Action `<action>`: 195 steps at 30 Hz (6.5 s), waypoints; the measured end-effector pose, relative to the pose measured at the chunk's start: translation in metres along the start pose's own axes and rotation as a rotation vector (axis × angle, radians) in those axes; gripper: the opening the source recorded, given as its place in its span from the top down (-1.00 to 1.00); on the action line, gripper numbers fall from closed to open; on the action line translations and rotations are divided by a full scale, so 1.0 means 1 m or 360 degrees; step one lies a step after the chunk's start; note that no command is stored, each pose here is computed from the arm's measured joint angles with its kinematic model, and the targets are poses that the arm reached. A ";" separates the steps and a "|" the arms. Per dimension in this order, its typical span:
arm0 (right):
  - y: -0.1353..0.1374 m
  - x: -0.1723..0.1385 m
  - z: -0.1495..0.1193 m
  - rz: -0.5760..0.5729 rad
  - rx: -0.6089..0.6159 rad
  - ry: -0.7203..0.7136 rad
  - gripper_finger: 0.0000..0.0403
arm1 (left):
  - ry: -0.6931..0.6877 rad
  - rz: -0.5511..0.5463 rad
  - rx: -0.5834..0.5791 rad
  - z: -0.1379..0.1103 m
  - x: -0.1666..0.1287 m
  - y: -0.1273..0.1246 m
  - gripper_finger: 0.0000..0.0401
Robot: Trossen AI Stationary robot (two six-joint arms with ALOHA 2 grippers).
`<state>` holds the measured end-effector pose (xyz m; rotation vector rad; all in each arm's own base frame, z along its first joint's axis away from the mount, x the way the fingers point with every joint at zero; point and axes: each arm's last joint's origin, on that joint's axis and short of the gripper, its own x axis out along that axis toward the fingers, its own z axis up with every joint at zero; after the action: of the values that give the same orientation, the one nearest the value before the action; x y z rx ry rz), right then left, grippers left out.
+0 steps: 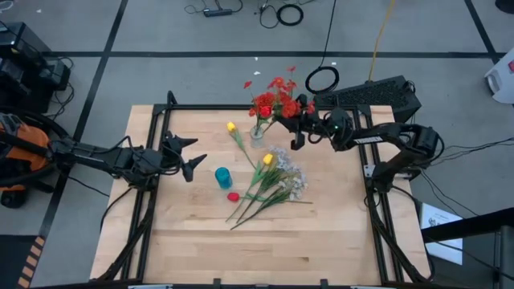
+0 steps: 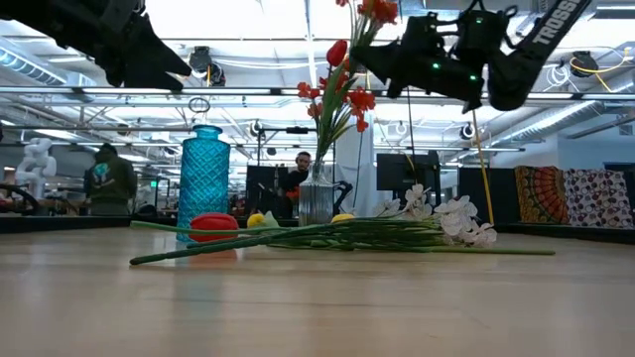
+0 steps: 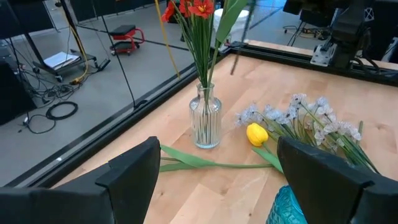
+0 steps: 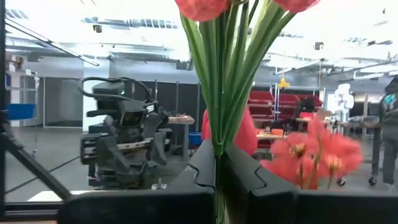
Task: Sort flowers into vase by color
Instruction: Put the orange flowers into the transparent vase, then put the bottom yellow flower into the blue vase
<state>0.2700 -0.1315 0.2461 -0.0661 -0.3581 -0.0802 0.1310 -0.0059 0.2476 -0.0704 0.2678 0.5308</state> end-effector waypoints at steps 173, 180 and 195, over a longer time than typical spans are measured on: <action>0.032 -0.121 0.006 -0.1344 0.0688 0.2559 0.24 | 0.1299 0.0107 -0.0640 0.054 0.216 -0.111 -0.63; 0.031 -0.119 0.006 -0.1276 0.0635 0.2532 0.24 | 0.1456 0.0212 -0.0647 0.020 0.244 -0.106 -0.63; 0.031 -0.118 0.006 -0.1254 0.0619 0.2518 0.24 | 0.1648 0.0147 -0.0411 -0.018 0.266 -0.103 -0.63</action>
<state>0.1608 -0.0924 0.2086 0.5175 1.2095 -0.7813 0.3991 0.0337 0.1585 -0.5932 1.2155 0.5832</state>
